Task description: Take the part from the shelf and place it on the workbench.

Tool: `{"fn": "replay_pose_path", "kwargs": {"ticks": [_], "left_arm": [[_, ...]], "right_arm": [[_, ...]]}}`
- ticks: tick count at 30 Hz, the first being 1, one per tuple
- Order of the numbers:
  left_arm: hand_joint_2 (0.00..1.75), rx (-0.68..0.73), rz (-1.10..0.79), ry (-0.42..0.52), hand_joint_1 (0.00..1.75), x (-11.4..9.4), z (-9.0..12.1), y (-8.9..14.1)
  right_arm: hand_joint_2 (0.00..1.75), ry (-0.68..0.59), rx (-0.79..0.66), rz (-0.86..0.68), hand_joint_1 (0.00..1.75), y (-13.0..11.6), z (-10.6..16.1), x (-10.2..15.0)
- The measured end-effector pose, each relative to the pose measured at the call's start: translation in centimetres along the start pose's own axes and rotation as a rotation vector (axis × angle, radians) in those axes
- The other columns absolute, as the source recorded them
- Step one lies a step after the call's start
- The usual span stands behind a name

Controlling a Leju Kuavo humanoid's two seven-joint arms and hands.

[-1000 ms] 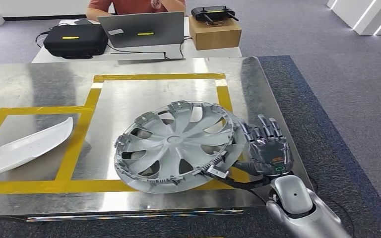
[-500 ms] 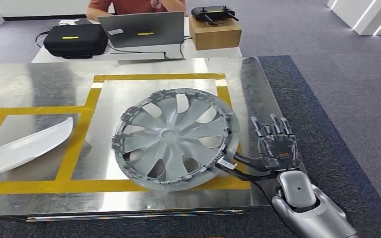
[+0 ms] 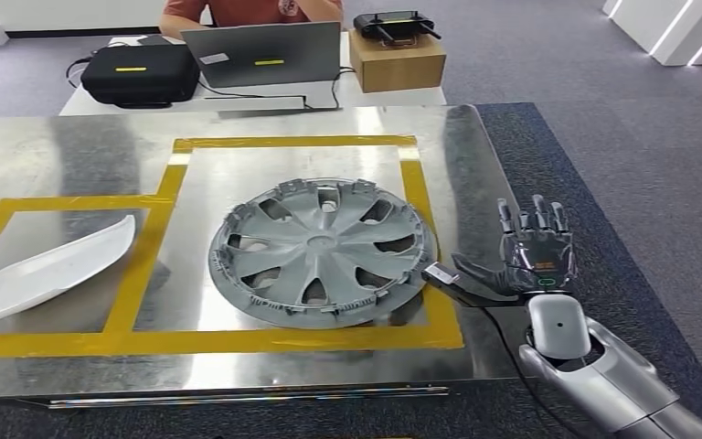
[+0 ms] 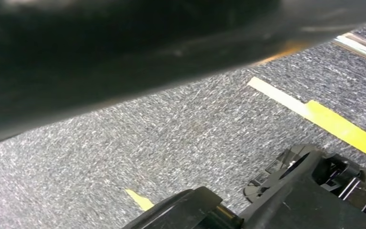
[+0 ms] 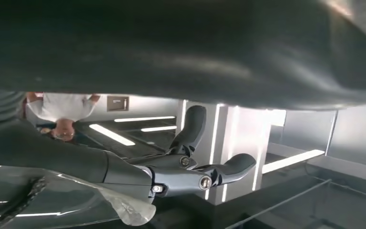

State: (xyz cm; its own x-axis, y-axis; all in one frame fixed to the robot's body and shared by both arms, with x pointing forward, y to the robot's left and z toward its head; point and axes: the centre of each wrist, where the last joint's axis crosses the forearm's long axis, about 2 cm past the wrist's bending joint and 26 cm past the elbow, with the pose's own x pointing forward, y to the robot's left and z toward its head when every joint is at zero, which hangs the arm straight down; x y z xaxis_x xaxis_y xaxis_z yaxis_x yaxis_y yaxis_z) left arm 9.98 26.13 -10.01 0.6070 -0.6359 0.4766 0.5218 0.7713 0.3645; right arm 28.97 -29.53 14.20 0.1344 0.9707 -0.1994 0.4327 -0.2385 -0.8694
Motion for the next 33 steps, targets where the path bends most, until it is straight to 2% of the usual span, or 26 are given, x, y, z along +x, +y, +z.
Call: {"fn": "replay_pose_path", "kwargs": {"ticks": [8, 17, 20, 25, 27, 31, 33], "left_arm": [[0.00, -0.003, 0.001, -0.002, 0.00, 0.1, 0.0, 0.1], [0.00, -0.008, -0.001, -0.003, 0.00, 0.1, -0.1, 0.1], [0.00, -0.008, -0.002, -0.006, 0.00, 0.1, -0.1, 0.1], [0.00, -0.006, 0.010, -0.006, 0.00, 0.0, 0.0, -0.1], [0.00, -0.007, 0.012, -0.007, 0.00, 0.1, 0.0, -0.1], [0.00, -0.013, 0.009, -0.011, 0.00, 0.1, 0.1, -0.4], [0.00, -0.014, 0.013, -0.012, 0.00, 0.1, 0.1, -0.5]], "right_arm": [[0.00, -0.022, -0.006, 0.110, 0.00, 0.1, -1.4, -0.3], [0.00, -0.068, -0.058, 0.199, 0.00, -0.4, -3.2, -1.9], [0.00, -0.074, -0.140, 0.123, 0.00, -1.3, -3.2, -1.7], [0.00, -0.113, -0.324, -0.080, 0.00, -4.5, -2.6, -0.8], [0.00, -0.166, -0.373, -0.134, 0.00, -5.5, -2.3, -0.3], [0.00, -0.351, -0.514, -0.244, 0.00, -7.5, -1.0, 1.7], [0.00, -0.367, -0.566, -0.299, 0.00, -8.7, 0.0, 3.1]]}}
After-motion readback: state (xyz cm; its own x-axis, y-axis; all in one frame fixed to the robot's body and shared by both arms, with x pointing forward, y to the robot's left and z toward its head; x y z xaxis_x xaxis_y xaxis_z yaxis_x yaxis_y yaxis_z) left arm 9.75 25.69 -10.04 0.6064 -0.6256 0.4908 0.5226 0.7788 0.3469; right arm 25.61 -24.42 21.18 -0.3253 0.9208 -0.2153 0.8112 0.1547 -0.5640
